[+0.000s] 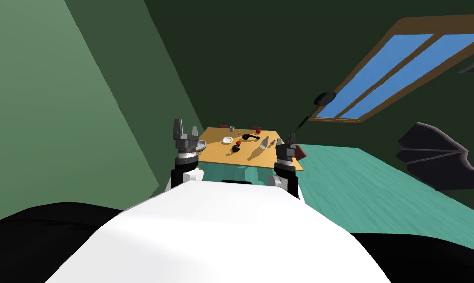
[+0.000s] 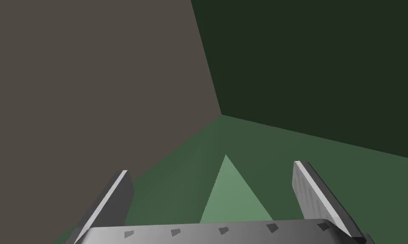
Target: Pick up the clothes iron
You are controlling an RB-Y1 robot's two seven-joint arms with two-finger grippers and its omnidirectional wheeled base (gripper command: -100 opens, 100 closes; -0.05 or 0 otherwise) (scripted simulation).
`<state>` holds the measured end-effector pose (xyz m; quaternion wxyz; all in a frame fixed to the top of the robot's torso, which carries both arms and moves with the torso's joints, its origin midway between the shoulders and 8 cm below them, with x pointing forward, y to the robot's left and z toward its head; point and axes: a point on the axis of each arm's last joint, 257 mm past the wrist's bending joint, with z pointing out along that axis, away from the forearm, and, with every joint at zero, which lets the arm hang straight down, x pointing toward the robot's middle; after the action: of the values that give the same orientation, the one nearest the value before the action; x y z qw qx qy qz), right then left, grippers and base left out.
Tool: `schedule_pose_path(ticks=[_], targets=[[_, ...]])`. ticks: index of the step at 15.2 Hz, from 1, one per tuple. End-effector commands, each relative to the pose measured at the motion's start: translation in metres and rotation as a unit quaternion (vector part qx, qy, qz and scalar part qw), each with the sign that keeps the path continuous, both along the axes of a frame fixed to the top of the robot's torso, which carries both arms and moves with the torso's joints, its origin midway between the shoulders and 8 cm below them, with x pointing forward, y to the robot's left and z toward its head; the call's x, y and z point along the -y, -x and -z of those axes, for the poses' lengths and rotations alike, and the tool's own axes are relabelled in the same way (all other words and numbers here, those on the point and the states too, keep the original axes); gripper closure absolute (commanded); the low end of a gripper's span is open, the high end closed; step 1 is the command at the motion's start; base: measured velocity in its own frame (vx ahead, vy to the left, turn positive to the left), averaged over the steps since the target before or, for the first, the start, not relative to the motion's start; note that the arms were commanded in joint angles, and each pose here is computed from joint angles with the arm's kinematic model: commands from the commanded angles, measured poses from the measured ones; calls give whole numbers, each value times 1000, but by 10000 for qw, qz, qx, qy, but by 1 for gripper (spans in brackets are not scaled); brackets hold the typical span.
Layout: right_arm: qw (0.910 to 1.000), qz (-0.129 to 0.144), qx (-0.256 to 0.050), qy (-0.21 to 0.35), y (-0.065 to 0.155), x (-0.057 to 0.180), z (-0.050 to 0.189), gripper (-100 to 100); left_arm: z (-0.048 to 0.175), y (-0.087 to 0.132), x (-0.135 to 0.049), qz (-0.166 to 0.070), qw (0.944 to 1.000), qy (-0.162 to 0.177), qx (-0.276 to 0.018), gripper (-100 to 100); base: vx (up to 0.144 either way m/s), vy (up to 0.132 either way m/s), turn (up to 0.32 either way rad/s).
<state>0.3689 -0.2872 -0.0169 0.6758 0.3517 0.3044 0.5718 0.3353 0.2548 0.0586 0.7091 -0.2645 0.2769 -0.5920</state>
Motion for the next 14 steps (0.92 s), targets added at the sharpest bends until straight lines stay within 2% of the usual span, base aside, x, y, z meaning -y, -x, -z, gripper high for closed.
schedule_pose_path(ticks=[1,2,4,6,7,9,10,11,12,13,14], targets=[[9992,-70,-198,344,-7,-7,11,-100,0,0,0,0,10000,0,0,0,-2,7,103],[9992,-70,-198,344,-7,-7,11,-100,0,0,0,0,10000,0,0,0,-4,7,118],[9962,-105,-464,736,-16,-13,28,-100,0,0,0,0,10000,0,0,0,-6,10,118],[9894,-116,-808,1200,-28,-19,52,-100,0,0,0,1,10000,0,0,0,-9,18,238],[9892,-113,-809,1216,-28,-19,52,-100,0,0,0,1,10000,0,0,0,-8,16,154],[9772,-101,-1207,1742,-40,-23,82,-100,0,0,0,0,10000,0,0,0,-7,22,205],[9765,-95,-1216,1776,-40,-24,83,-100,0,0,0,1,10000,0,1,0,-6,23,188],[9679,-80,-1435,2062,-46,-25,101,-100,0,0,0,0,10000,0,0,0,-8,24,206],[9674,-76,-1436,2083,-46,-25,101,-100,0,0,0,1,10000,0,0,0,-8,19,149],[9570,-57,-1659,2377,-52,-25,120,-100,0,0,0,0,10000,0,0,0,-9,22,172],[9563,-52,-1662,2405,-52,-25,120,-100,0,0,0,1,10000,0,0,0,-6,18,154]])
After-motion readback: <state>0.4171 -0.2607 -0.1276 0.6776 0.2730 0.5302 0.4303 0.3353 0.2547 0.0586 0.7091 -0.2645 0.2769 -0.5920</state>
